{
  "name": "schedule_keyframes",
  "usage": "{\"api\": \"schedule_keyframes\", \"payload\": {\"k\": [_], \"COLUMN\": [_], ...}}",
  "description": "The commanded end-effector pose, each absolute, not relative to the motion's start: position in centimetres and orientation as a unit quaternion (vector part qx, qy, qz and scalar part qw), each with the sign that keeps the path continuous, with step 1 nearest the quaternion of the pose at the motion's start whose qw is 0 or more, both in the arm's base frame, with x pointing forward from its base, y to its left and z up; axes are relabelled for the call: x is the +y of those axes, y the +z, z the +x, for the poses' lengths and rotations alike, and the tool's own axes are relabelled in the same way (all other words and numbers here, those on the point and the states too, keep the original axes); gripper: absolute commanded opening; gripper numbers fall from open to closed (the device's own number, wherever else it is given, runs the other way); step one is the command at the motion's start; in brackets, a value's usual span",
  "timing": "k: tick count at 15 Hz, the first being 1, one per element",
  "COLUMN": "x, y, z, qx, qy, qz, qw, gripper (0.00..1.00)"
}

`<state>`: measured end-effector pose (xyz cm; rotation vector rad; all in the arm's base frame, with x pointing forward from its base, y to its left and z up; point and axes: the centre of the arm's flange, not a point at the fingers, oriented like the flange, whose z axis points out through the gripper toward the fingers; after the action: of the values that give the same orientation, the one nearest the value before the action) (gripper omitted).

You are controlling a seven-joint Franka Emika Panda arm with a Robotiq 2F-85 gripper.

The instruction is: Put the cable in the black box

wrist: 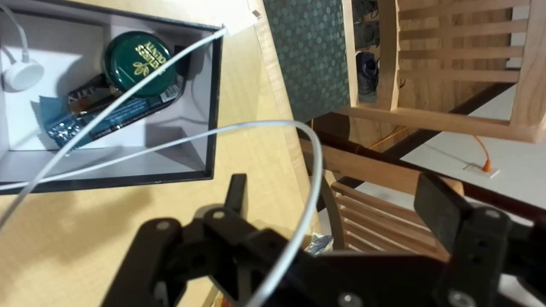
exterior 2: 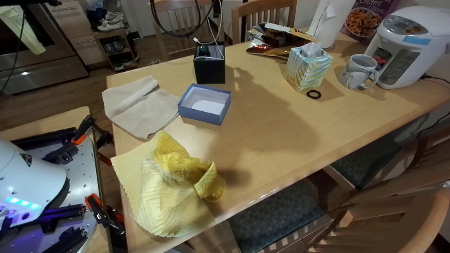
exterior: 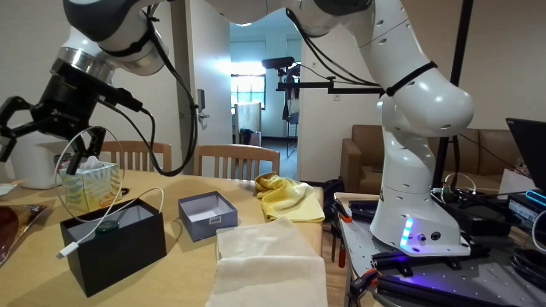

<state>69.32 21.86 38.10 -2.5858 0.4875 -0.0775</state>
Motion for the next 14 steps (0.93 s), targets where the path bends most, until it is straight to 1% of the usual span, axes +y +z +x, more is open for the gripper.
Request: {"api": "schedule_keyframes", "payload": {"k": [1, 6, 7, 8, 10, 11, 14], "x": [22.8, 23.0, 22.7, 22.5, 21.7, 21.4, 21.7], "y": [37.7, 36.1, 35.7, 35.4, 35.2, 35.5, 38.3], "z": [69.0, 68.6, 68.7, 68.8, 68.9, 68.9, 68.9], "qx": [0.095, 0.052, 0.049, 0.048, 0.043, 0.029, -0.003], "qy": [-0.024, -0.019, -0.019, -0.024, -0.053, -0.069, -0.137], "qz": [-0.948, -0.905, -0.898, -0.898, -0.914, -0.914, -0.921], "qw": [0.303, 0.423, 0.437, 0.437, 0.400, 0.398, 0.364], "gripper": [1.00, 1.00, 1.00, 1.00, 1.00, 1.00, 1.00]}}
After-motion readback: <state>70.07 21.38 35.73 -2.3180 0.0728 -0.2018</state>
